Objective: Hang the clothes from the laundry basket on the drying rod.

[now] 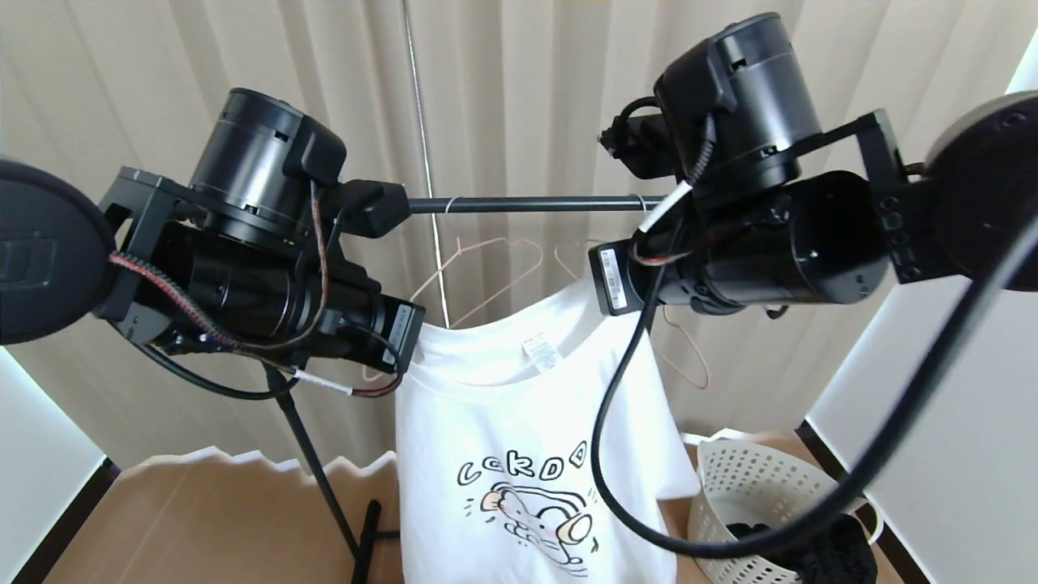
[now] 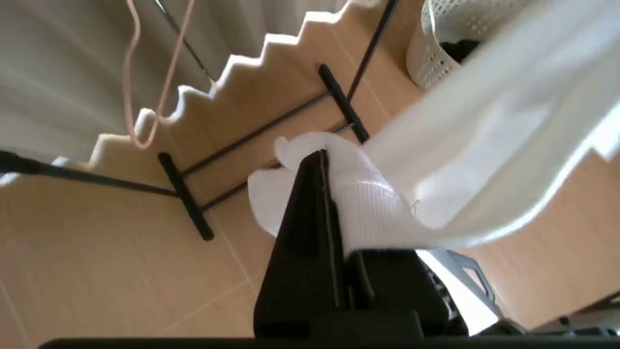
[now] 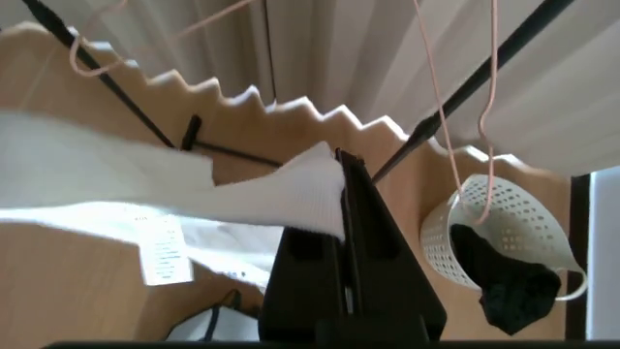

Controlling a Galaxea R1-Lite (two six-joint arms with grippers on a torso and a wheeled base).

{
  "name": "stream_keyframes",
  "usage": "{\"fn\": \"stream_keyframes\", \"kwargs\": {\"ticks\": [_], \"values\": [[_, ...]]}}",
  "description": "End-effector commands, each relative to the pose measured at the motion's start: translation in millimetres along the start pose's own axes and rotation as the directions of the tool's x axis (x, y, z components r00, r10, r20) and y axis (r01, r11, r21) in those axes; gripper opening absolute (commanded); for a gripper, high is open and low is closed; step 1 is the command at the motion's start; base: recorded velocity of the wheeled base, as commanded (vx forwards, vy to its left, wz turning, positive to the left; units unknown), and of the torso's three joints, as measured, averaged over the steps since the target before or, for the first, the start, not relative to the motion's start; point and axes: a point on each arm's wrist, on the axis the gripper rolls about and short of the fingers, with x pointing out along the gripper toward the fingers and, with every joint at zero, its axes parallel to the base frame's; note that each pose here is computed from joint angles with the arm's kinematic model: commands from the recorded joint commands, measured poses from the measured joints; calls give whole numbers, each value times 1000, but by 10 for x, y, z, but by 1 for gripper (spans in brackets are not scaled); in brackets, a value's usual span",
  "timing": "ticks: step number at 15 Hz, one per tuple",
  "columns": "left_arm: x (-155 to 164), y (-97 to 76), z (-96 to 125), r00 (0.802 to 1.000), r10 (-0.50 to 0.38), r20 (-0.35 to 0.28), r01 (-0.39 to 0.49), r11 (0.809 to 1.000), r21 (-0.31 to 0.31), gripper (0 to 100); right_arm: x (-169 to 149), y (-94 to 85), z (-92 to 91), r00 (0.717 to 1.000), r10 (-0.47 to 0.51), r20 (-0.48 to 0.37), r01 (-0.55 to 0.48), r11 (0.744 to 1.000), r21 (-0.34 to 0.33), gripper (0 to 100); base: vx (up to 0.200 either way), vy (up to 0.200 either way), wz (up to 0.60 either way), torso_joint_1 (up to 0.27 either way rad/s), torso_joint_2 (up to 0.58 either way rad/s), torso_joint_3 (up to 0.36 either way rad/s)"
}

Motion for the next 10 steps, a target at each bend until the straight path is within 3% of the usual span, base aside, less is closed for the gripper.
{"fn": "stream_keyframes", "kwargs": {"ticks": [1,4,6,10], "values": [[-106,-183,-213,998,-46,-46,47,999,16,0,500,123,69,1000,-27,10,27,999,34,0,0,0,0,0,0,0],[-100,-488,-378,987,-125,-101,121,992,-43,0,697,208,85,997,-9,71,2,995,103,0,0,0,0,0,0,0],[-93,-745,-419,974,-192,-118,175,975,-135,0,777,253,78,996,1,95,-14,989,145,0,0,0,0,0,0,0],[-62,-879,-367,970,-225,-90,207,962,-177,0,727,325,101,992,26,124,-46,986,163,0,0,0,0,0,0,0]]}}
